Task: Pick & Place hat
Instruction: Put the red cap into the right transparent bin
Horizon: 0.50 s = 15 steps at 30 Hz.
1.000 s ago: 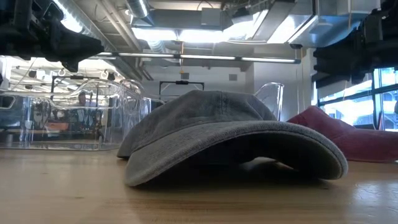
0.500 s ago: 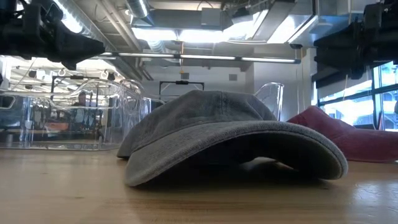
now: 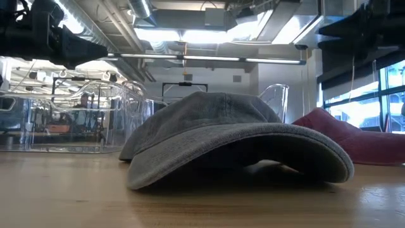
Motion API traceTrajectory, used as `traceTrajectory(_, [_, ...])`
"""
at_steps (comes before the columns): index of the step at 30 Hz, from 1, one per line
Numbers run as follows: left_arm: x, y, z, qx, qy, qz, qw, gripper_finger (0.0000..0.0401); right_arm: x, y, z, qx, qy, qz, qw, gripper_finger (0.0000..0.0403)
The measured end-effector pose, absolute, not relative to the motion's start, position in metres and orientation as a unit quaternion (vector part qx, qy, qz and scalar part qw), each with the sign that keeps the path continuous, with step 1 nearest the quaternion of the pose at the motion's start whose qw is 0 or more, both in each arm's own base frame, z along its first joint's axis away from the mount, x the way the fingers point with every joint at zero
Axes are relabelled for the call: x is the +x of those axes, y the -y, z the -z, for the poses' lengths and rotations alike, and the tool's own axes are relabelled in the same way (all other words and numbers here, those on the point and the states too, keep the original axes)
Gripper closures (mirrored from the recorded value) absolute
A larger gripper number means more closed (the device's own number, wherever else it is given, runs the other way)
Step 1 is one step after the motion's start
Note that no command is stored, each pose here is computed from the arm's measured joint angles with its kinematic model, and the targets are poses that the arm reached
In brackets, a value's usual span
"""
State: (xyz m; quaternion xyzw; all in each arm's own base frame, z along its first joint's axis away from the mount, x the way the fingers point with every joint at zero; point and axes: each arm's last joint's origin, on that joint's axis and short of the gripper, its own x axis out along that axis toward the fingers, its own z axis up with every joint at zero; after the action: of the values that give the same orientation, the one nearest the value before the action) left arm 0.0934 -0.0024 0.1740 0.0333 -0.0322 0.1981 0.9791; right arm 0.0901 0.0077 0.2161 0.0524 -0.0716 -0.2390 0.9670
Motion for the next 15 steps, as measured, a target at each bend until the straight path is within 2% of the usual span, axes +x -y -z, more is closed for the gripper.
traceTrajectory(5, [0.093, 0.001, -0.174, 0.038, 0.030, -0.216, 0.975, 0.0306, 0.101, -0.009, -0.235, 0.045, 0.005, 0.250, 0.967, 0.0169])
traceTrajectory(9, [0.093, 0.001, -0.174, 0.039, 0.029, -0.219, 0.975, 0.0306, 0.113, -0.012, -0.247, 0.049, -0.088, 0.226, 0.969, 0.0181])
traceTrajectory(15, [0.093, 0.001, -0.174, 0.039, 0.029, -0.219, 0.975, 0.0306, 0.139, -0.015, -0.266, 0.100, -0.217, 0.226, 0.945, 0.0192])
